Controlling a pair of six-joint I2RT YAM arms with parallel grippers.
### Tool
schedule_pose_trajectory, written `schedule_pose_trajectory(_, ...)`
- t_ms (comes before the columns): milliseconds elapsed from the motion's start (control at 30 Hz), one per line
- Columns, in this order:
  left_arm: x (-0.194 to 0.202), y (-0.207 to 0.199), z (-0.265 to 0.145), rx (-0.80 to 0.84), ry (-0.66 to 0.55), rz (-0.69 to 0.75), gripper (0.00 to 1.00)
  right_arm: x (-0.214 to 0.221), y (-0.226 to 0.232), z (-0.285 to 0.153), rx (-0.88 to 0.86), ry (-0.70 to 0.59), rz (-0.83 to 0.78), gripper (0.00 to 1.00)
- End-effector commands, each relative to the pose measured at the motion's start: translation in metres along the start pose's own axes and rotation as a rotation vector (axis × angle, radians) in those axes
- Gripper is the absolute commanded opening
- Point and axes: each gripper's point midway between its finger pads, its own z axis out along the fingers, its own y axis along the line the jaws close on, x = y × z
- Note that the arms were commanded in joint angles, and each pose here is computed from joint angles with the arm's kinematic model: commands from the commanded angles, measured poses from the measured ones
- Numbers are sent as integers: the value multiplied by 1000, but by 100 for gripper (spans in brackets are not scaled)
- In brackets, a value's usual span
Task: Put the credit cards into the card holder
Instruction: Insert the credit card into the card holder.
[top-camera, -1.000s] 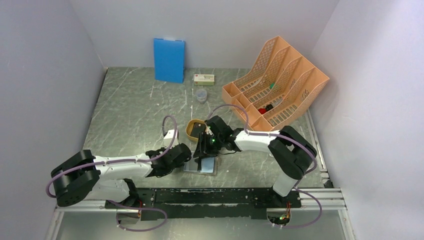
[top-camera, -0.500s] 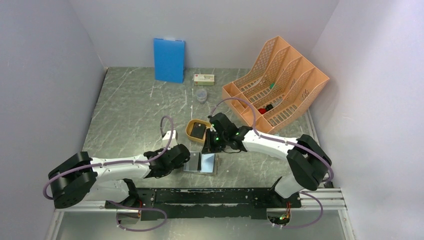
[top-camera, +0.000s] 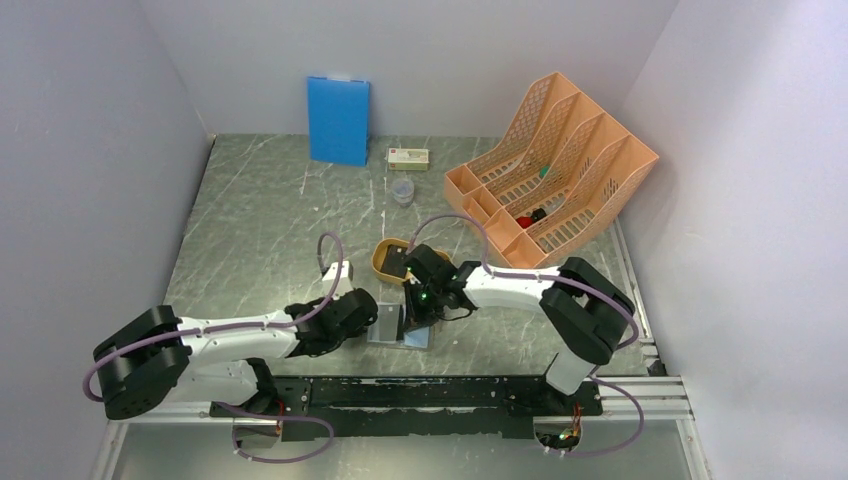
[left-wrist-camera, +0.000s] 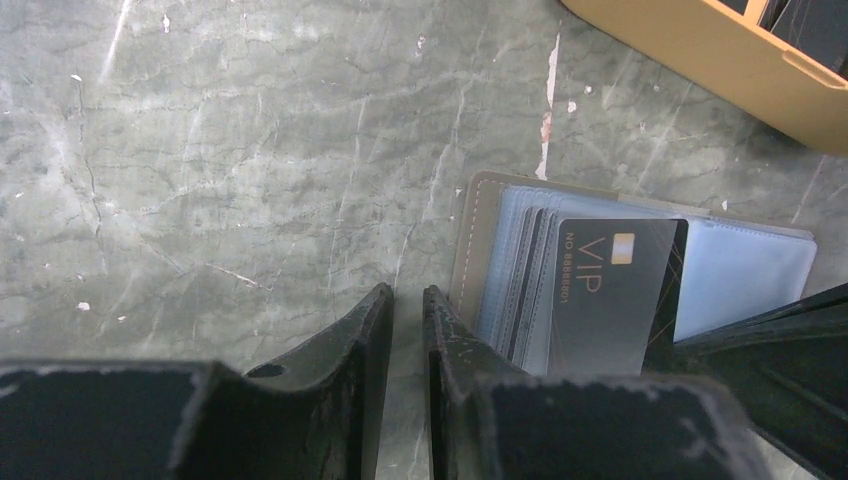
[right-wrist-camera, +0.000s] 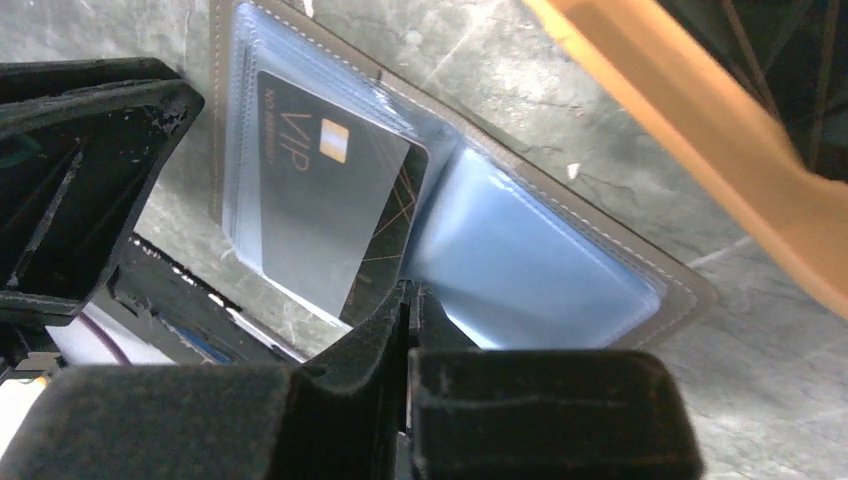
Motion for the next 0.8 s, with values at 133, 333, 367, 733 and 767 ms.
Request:
schedule_pose_trajectory(133,41,36,0,-70,147,84,24,5,2,11,26,31,-4,3)
schedule_pose_trajectory(333,43,33,0,-51,158,88,22,1,16,12,-4,20,-9,1)
schedule_pose_trajectory(367,43,32,0,-44,159,88,22,-1,18,12,-11,16,-11,1)
schedule_pose_trajectory(733,45,24,0,9,161,85,17,-12,40,10,-77,-20,-42,0)
schedule_pose_trajectory(767,44,24,0,9,157,82,17,-13,41,9,-83,-26,-48,0)
